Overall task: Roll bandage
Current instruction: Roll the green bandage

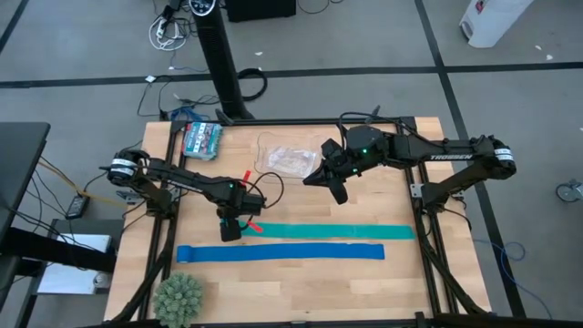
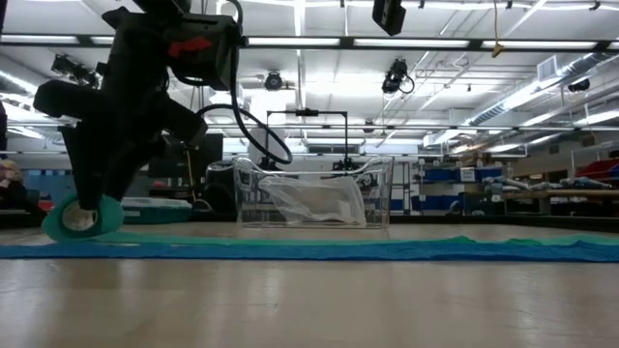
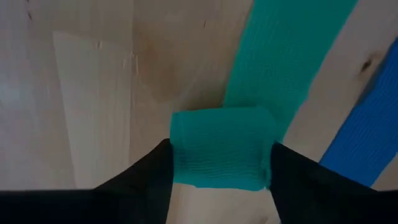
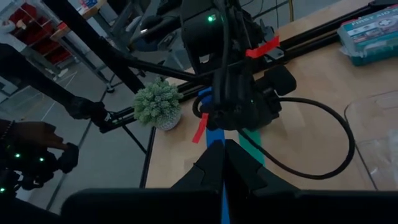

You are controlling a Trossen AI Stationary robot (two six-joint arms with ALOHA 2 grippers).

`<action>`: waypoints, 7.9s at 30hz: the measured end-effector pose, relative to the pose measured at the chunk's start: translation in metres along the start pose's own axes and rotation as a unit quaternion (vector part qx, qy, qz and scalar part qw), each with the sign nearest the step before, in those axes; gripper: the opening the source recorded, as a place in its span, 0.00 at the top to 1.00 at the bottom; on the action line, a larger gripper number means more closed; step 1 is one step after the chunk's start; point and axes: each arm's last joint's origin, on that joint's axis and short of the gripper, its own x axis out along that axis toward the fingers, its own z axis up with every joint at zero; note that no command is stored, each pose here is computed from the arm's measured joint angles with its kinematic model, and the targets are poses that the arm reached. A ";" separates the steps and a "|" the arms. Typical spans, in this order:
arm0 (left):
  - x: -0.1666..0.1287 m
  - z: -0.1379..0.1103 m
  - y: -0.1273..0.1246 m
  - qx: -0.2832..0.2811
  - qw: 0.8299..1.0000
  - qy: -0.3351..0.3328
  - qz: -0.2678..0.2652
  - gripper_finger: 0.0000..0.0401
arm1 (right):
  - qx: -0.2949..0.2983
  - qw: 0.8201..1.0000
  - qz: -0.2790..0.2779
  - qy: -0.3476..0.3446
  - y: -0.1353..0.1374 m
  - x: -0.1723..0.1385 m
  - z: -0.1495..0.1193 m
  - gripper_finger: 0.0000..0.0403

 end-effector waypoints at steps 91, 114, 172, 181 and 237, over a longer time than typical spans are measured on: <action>-0.381 0.003 0.051 -0.226 0.682 -0.695 0.035 0.42 | -0.156 0.942 -0.238 -0.175 0.038 -0.064 0.107 0.67; -0.386 0.023 0.047 -0.215 0.648 -0.730 0.002 0.42 | -0.164 0.922 -0.302 -0.181 0.030 -0.067 0.109 0.97; -0.373 0.021 0.049 -0.206 0.696 -0.684 0.076 0.41 | -0.112 0.948 -0.211 -0.208 0.020 -0.074 0.116 0.68; -0.368 0.027 0.048 -0.190 0.708 -0.677 0.065 0.41 | -0.119 0.935 -0.228 -0.244 0.022 -0.077 0.122 0.68; -0.371 0.022 0.046 -0.167 0.714 -0.677 0.060 0.30 | -0.148 0.927 -0.239 -0.246 0.013 -0.053 0.126 0.99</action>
